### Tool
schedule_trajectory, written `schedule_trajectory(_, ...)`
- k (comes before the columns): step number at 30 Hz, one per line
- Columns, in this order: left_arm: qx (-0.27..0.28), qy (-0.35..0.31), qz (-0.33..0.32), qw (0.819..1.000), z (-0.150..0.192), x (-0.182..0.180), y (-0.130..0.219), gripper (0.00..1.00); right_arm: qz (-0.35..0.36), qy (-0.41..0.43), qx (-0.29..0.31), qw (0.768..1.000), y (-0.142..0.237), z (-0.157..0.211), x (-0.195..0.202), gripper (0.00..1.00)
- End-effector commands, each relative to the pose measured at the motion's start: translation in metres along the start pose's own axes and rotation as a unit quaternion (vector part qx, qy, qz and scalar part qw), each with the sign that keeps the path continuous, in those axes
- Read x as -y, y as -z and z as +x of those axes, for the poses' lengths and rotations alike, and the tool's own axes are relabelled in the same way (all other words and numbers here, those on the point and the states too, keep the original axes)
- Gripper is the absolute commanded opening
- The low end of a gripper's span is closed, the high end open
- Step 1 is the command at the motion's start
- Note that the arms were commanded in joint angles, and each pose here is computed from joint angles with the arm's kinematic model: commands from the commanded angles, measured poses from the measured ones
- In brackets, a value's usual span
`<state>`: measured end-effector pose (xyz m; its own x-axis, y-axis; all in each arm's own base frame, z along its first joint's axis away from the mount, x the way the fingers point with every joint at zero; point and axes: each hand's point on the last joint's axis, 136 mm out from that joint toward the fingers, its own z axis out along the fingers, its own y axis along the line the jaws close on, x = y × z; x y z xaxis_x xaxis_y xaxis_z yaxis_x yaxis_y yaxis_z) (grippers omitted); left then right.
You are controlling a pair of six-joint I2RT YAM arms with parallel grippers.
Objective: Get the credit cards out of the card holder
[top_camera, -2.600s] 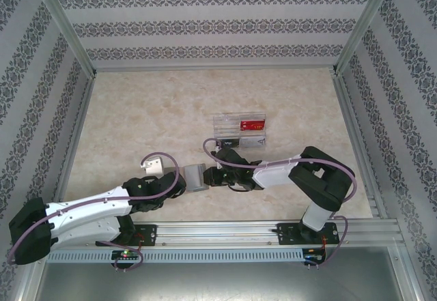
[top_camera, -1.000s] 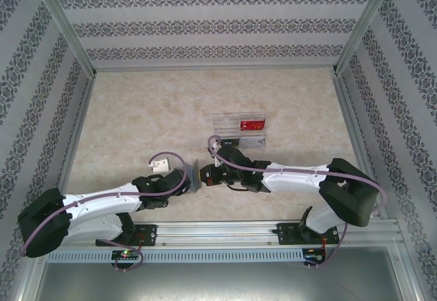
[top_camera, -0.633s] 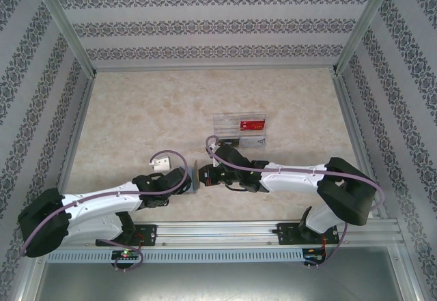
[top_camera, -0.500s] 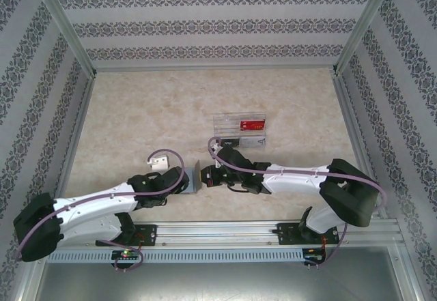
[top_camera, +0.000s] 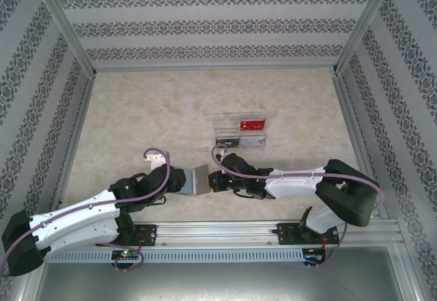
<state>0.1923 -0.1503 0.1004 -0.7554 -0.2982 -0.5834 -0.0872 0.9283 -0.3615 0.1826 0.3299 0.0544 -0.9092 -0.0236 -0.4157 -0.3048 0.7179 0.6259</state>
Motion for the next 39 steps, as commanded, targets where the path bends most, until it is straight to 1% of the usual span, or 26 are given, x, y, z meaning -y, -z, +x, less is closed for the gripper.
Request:
schedule_trajectory(1, 0.015, -0.004, -0.056, 0.998, -0.009, -0.020, 0.007, 0.44, 0.002, -0.003, 0.015, 1.000, 0.000, -0.003, 0.001, 0.00)
schedule_trajectory(3, 0.009, -0.003, -0.035, 0.999, -0.007, -0.013, 0.006, 0.48, 0.002, -0.003, 0.016, 1.000, 0.000, -0.003, 0.001, 0.00)
schedule_trajectory(4, 0.008, -0.003, -0.021, 1.000, -0.006, -0.009, 0.005, 0.48, 0.001, -0.003, 0.016, 1.000, 0.001, -0.003, 0.001, 0.00)
schedule_trajectory(8, -0.004, -0.008, 0.048, 0.999, -0.001, 0.018, 0.000, 0.45, 0.002, -0.003, 0.016, 1.000, 0.001, -0.002, 0.002, 0.00)
schedule_trajectory(10, -0.014, -0.010, 0.065, 0.998, 0.005, 0.026, -0.005, 0.43, 0.002, -0.003, 0.016, 1.000, 0.001, -0.002, 0.002, 0.00)
schedule_trajectory(11, -0.019, -0.008, 0.059, 0.998, 0.007, 0.025, -0.008, 0.40, 0.002, -0.003, 0.017, 1.000, 0.001, -0.002, 0.002, 0.00)
schedule_trajectory(13, -0.026, -0.011, 0.044, 0.999, 0.012, 0.020, -0.014, 0.39, 0.004, -0.004, 0.016, 1.000, 0.000, -0.001, 0.003, 0.00)
schedule_trajectory(18, -0.043, -0.003, -0.002, 0.999, 0.025, 0.001, -0.029, 0.38, 0.002, -0.004, 0.013, 1.000, -0.001, 0.000, 0.002, 0.00)
schedule_trajectory(24, -0.052, 0.009, -0.040, 0.998, 0.033, -0.016, -0.037, 0.38, 0.002, -0.003, 0.013, 1.000, -0.001, 0.000, 0.002, 0.00)
schedule_trajectory(33, -0.062, 0.018, -0.043, 0.997, 0.040, -0.021, -0.043, 0.38, 0.002, -0.004, 0.011, 1.000, -0.002, 0.000, 0.001, 0.00)
schedule_trajectory(39, -0.069, 0.025, -0.025, 0.997, 0.045, -0.016, -0.049, 0.38, 0.003, -0.005, 0.011, 1.000, -0.003, 0.000, 0.001, 0.00)
